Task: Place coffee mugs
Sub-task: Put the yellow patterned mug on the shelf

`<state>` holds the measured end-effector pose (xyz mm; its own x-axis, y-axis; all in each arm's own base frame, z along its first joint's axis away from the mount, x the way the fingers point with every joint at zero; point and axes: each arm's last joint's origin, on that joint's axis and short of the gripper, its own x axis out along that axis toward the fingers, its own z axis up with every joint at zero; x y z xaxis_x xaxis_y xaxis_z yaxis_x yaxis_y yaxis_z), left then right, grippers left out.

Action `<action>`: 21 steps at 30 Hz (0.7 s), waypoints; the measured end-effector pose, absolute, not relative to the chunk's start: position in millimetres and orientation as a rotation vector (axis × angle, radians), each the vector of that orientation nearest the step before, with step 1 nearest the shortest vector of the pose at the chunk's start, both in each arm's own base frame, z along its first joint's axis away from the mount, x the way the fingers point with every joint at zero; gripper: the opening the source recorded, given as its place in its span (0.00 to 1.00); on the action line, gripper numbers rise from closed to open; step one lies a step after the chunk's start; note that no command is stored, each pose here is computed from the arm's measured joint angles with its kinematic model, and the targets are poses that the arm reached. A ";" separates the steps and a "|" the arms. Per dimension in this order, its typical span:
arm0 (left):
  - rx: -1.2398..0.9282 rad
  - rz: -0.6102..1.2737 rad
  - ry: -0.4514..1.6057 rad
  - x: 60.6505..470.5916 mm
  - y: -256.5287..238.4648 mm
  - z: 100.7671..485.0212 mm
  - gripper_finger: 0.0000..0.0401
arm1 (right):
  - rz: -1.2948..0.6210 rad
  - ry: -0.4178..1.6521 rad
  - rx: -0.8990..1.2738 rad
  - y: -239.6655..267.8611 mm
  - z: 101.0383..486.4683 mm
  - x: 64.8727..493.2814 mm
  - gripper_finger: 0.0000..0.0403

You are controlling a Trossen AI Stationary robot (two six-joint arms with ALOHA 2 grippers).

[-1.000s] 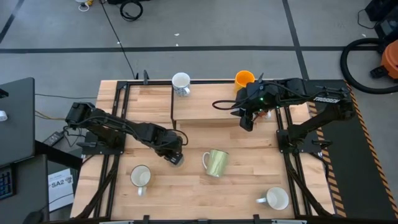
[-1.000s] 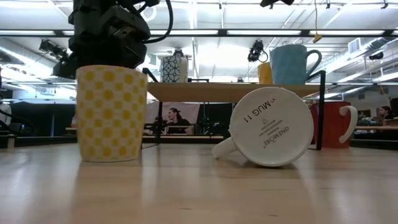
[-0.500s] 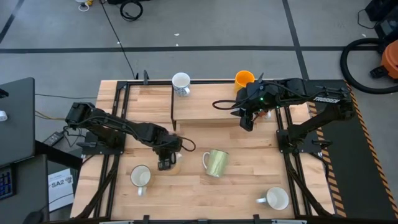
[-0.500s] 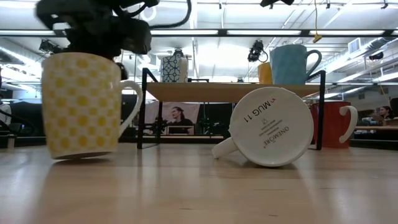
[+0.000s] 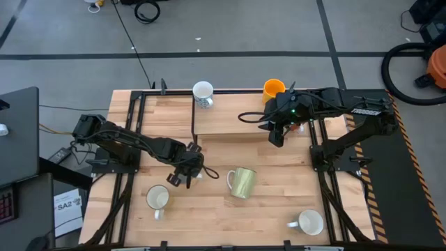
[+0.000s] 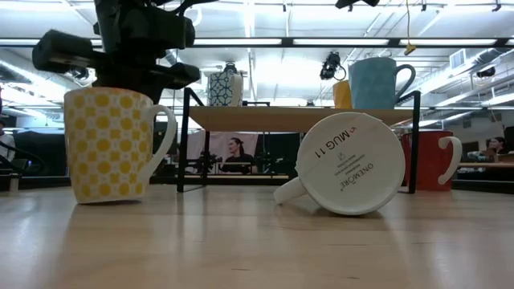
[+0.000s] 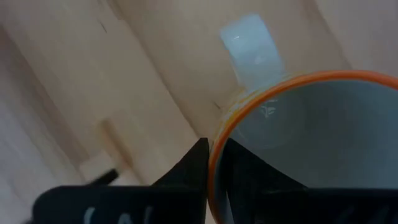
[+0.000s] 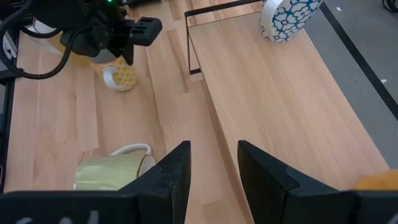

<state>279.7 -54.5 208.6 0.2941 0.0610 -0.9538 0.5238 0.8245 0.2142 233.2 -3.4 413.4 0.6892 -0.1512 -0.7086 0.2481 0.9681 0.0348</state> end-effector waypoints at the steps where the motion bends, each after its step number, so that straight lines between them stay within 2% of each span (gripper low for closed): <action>1: 0.581 -0.339 1.246 279.9 -54.1 208.7 0.11 | -0.223 0.774 0.132 -3.4 413.8 233.6 0.34; 11: 0.643 -0.346 1.233 281.3 -53.8 207.8 0.13 | -0.223 0.764 0.133 -3.4 414.5 234.3 0.34; 21: 0.652 -0.331 1.236 281.9 -53.1 205.6 0.29 | -0.223 0.764 0.133 -3.4 414.5 234.3 0.34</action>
<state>281.9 -53.1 205.6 0.3129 0.1099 -0.9434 0.5663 0.7758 0.2782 234.3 -3.4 414.5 0.7002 -0.1514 -0.6977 0.2479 0.9680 0.0387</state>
